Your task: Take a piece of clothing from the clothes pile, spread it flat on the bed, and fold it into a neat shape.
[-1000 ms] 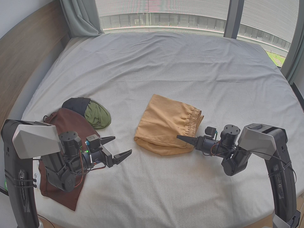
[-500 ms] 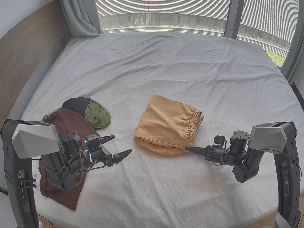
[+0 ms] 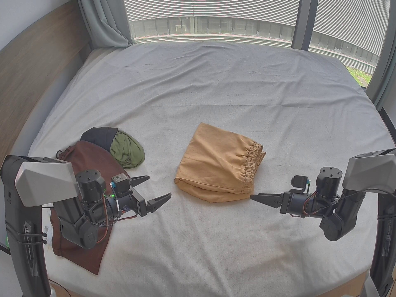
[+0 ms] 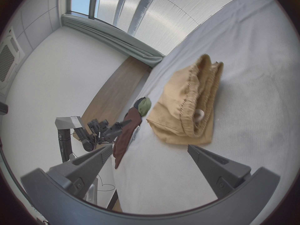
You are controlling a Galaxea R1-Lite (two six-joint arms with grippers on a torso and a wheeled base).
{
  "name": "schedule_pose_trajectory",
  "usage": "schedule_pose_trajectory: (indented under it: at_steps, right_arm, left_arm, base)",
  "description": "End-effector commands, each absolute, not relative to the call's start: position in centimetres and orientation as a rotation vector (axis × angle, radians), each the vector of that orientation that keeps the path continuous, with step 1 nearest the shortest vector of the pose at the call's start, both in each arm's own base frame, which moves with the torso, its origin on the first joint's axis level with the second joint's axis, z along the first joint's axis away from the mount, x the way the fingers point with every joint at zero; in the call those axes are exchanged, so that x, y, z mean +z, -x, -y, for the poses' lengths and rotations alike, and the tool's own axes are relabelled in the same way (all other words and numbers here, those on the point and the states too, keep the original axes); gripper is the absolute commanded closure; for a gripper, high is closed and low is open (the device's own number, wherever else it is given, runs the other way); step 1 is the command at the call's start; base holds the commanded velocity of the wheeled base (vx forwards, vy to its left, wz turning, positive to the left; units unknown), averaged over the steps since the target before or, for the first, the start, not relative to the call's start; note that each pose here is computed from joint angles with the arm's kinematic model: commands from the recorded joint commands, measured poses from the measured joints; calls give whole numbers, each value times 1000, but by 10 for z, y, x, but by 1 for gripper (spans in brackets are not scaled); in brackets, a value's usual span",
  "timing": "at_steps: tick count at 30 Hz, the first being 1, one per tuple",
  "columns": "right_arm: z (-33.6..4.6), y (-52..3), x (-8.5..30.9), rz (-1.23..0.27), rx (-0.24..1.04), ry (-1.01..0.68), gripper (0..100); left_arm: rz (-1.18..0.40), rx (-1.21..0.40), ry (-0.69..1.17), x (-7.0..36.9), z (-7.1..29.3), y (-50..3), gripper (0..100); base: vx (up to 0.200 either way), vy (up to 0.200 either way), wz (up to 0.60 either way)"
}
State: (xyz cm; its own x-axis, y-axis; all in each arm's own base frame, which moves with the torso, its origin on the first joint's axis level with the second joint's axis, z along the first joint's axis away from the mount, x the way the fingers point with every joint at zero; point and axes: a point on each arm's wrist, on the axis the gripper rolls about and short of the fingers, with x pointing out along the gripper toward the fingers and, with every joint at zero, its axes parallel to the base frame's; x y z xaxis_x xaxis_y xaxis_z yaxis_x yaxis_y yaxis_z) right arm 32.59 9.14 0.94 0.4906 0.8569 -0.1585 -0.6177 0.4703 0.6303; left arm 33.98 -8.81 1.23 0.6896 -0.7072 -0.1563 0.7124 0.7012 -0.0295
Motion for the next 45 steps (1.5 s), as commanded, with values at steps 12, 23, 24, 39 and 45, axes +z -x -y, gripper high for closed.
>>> schedule_pose_trajectory:
  at_steps: [12, 23, 24, 39, 45]
  right_arm:
    - [-115, -398, 63, -243, 1044, -595, 0]
    - [-120, -441, 17, -264, 1027, -638, 0]
    - [-120, -442, 13, -272, 1024, -640, 0]
    - [-119, -445, -9, -294, 1011, -645, 0]
    - [-119, -434, 29, -224, 1041, -623, 0]
  left_arm:
    - [-157, -792, -34, 13, 88, -341, 0]
    - [-161, -792, -33, 12, 88, -340, 0]
    - [-161, -794, -33, 12, 88, -340, 0]
    - [-164, -794, -32, 10, 88, -341, 0]
    - [-157, -802, -36, 13, 91, -339, 0]
  base:
    - [0, 0, 0]
    - [0, 0, 0]
    - [0, 0, 0]
    - [0, 0, 0]
    - [0, 0, 0]
